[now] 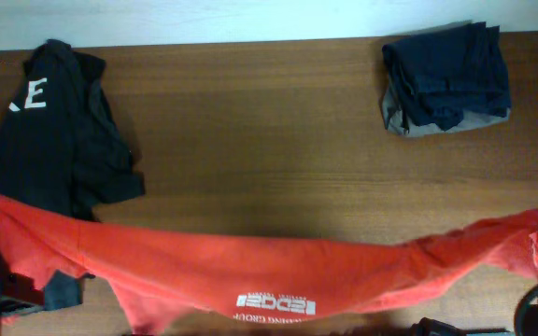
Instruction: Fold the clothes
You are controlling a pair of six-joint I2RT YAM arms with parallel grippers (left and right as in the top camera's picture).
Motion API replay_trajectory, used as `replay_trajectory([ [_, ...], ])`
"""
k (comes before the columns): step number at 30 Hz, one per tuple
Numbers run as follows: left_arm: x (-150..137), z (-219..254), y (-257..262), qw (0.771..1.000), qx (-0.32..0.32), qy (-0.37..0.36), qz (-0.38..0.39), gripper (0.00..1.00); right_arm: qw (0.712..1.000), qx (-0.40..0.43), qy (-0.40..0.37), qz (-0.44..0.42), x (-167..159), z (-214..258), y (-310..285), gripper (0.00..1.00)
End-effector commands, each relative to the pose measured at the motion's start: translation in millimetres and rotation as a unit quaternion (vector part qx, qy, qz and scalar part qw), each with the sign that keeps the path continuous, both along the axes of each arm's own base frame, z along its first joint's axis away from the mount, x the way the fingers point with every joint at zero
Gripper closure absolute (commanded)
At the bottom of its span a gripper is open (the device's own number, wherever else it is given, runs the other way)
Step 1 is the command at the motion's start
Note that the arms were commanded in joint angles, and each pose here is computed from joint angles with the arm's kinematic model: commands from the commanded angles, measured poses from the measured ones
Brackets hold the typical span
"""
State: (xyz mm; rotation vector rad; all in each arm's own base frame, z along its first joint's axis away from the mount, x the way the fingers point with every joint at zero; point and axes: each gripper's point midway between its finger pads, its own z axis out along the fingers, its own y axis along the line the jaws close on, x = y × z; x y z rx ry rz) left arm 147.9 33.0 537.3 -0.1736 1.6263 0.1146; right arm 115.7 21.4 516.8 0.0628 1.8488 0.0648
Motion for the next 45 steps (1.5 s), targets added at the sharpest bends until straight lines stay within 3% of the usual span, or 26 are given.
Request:
replay_trajectory([
  [1, 18, -17, 3, 0.999, -0.005, 0.032, 0.017, 0.99, 0.999, 0.002, 0.010, -0.031, 13, 1, -15, 0.96],
  [11, 101, -81, 4, 0.990, -0.005, 0.134, 0.048, 0.99, 0.989, 0.052, 0.136, 0.019, 96, -46, -32, 0.96],
  [20, 182, -137, -3, 0.972, 0.009, 0.229, 0.051, 0.99, 0.961, 0.085, 0.247, 0.087, 182, -107, -49, 0.96],
  [29, 251, -183, -8, 0.961, 0.017, 0.269, 0.056, 0.99, 0.934, 0.094, 0.314, 0.144, 262, -169, -38, 0.96],
  [33, 288, -171, -4, 0.974, 0.018, 0.211, 0.079, 0.99, 0.953, 0.086, 0.247, 0.154, 318, -162, -31, 0.96],
  [38, 349, -116, -1, 0.996, 0.004, 0.044, 0.077, 0.99, 0.985, 0.065, 0.079, 0.137, 391, -106, -34, 0.96],
  [41, 371, -90, -7, 0.998, 0.017, -0.029, 0.046, 1.00, 0.988, 0.045, -0.010, 0.146, 406, -64, -29, 0.96],
  [45, 371, -46, -6, 0.993, 0.023, -0.103, 0.047, 1.00, 0.983, 0.045, -0.082, 0.156, 410, -26, -20, 0.96],
])
